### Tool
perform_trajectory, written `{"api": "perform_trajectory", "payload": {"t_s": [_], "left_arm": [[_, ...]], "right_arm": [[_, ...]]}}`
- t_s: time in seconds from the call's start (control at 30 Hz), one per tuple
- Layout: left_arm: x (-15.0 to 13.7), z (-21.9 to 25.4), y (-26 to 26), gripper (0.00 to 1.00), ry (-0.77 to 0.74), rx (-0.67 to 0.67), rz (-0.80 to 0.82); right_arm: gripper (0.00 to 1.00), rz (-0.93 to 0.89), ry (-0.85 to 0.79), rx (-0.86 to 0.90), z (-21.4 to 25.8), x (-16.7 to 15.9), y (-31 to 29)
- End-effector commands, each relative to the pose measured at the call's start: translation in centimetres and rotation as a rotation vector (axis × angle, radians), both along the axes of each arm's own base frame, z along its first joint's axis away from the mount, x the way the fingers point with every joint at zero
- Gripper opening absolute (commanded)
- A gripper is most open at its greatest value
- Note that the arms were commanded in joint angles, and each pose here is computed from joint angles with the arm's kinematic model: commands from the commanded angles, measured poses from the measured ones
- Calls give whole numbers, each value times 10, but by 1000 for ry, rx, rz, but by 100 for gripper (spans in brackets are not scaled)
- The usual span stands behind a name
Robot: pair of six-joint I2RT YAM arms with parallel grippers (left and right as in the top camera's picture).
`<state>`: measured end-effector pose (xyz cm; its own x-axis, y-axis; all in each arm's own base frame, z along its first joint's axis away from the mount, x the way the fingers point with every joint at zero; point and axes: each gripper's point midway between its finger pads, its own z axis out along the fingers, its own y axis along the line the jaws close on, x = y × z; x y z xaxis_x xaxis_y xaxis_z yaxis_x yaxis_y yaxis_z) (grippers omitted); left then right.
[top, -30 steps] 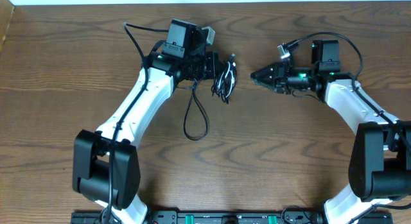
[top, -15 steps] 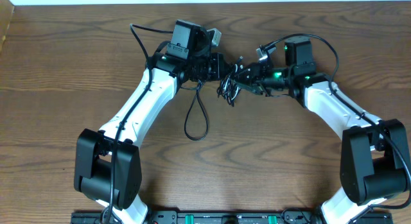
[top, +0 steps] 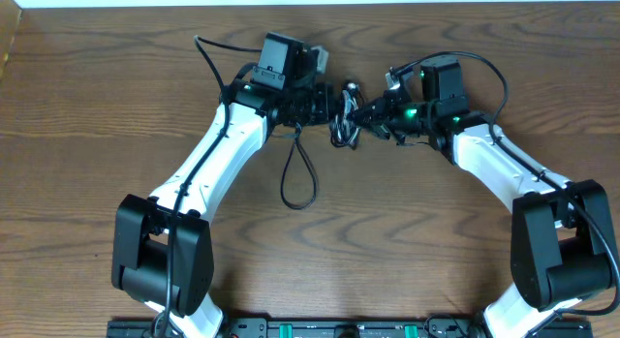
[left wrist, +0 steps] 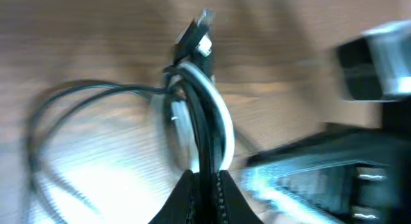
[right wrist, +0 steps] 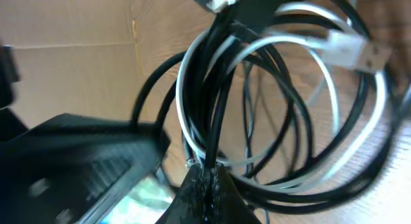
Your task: Untangle cables
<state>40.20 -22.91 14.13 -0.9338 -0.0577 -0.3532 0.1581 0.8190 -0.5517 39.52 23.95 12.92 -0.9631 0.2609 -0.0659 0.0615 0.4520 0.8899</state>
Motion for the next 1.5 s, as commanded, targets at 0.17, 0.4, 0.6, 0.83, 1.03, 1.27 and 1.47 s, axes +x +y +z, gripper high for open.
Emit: {"api": "perform_trajectory", "payload": {"t_s": [0.17, 0.4, 0.6, 0.83, 1.03, 1.27, 1.47], "left_arm": [[2, -24, 38, 7, 10, 206, 103], [-10, -45, 42, 7, 55, 226, 98], [-19, -61, 45, 7, 86, 239, 95], [-14, -60, 43, 36, 62, 224, 97], [-9, -49, 24, 45, 51, 112, 77], [-14, -60, 23, 47, 106, 101, 113], [-29, -88, 7, 46, 228, 32, 48]], "right_arm": [[1, 63, -289, 23, 51, 10, -16], [1, 142, -575, 28, 101, 4, -15], [1, 177, -597, -22, 93, -3, -20], [1, 258, -545, -114, 61, -23, -26], [1, 307, -510, -172, 43, -36, -32], [1, 294, -475, -238, 30, -36, -39], [1, 249, -407, -371, 9, -33, -56]]}}
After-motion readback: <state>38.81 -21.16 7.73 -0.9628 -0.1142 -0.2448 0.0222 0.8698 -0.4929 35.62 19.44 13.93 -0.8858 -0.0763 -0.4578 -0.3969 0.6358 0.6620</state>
